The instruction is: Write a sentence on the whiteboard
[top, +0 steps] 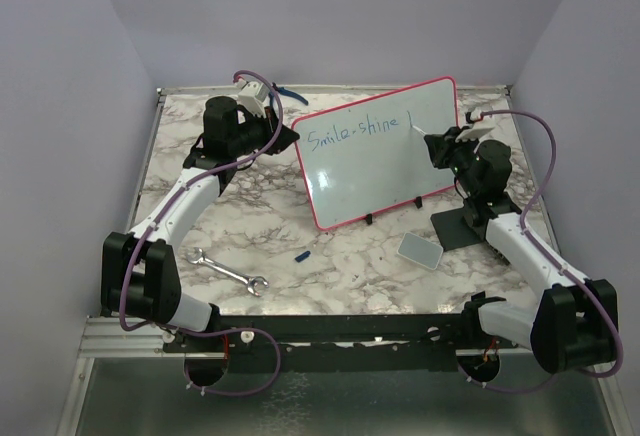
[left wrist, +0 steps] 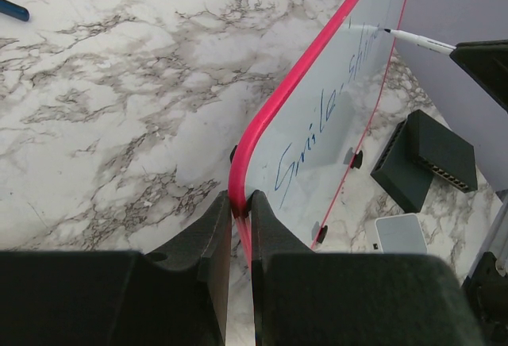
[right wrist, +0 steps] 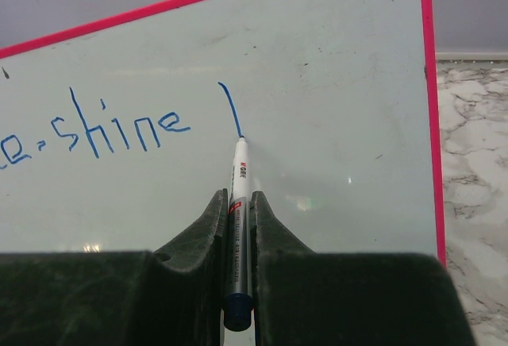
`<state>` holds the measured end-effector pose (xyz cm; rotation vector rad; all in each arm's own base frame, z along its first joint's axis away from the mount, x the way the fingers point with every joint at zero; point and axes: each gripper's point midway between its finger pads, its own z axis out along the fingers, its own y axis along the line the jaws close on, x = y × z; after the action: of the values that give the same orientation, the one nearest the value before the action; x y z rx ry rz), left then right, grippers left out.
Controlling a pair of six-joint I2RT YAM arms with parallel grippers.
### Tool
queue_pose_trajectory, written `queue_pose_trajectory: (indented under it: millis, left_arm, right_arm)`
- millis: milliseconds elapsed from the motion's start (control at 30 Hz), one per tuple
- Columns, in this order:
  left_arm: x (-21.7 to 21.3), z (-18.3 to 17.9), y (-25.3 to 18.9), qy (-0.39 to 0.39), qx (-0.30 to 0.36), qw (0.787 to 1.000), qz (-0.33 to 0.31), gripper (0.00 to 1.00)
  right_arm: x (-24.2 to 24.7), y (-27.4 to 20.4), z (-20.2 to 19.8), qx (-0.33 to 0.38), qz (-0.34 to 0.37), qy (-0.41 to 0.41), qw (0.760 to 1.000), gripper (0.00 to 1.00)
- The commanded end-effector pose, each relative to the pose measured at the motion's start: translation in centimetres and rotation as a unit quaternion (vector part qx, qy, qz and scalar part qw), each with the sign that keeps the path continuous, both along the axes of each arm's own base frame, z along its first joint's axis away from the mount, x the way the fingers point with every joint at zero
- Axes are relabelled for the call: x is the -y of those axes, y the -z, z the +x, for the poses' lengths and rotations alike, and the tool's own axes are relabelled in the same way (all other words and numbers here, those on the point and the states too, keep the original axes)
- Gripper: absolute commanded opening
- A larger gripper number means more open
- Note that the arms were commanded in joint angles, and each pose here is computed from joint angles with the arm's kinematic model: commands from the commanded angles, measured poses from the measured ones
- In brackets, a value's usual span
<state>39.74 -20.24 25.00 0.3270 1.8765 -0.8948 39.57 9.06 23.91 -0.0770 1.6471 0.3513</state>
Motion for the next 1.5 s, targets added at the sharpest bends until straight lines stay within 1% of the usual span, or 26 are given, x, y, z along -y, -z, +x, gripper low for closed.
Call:
queue_pose_trajectory:
  millis: [0, 200, 400, 900, 1467]
  left_arm:
    - [-0.3, -0.3, -1.0, 0.008, 0.027, 1.000, 0.009, 0.00]
    - [-0.2, -0.3, -0.9, 0.009, 0.026, 1.000, 0.010, 0.00]
    - [-0.2, -0.3, -1.0, 0.011, 0.028, 0.999, 0.010, 0.00]
    - [-0.1, -0.4, -1.0, 0.014, 0.028, 0.999, 0.010, 0.00]
    - [-0.2, -0.4, -1.2, 0.013, 0.032, 0.999, 0.011, 0.00]
  right_arm:
    - [-0.1, -2.4, 0.7, 0.032, 0.004, -0.001, 0.999, 0.01]
    - [-0.1, -2.8, 0.8, 0.038, 0.005, -0.002, 0.999, 0.01]
    - [0.4, -2.6, 1.1, 0.033, 0.002, 0.014, 0.999, 0.01]
    - [-0.1, -2.6, 1.3, 0.036, 0.004, 0.000, 0.999, 0.01]
    - [1.3, -1.6, 1.3, 0.020, 0.003, 0.041, 0.999, 0.01]
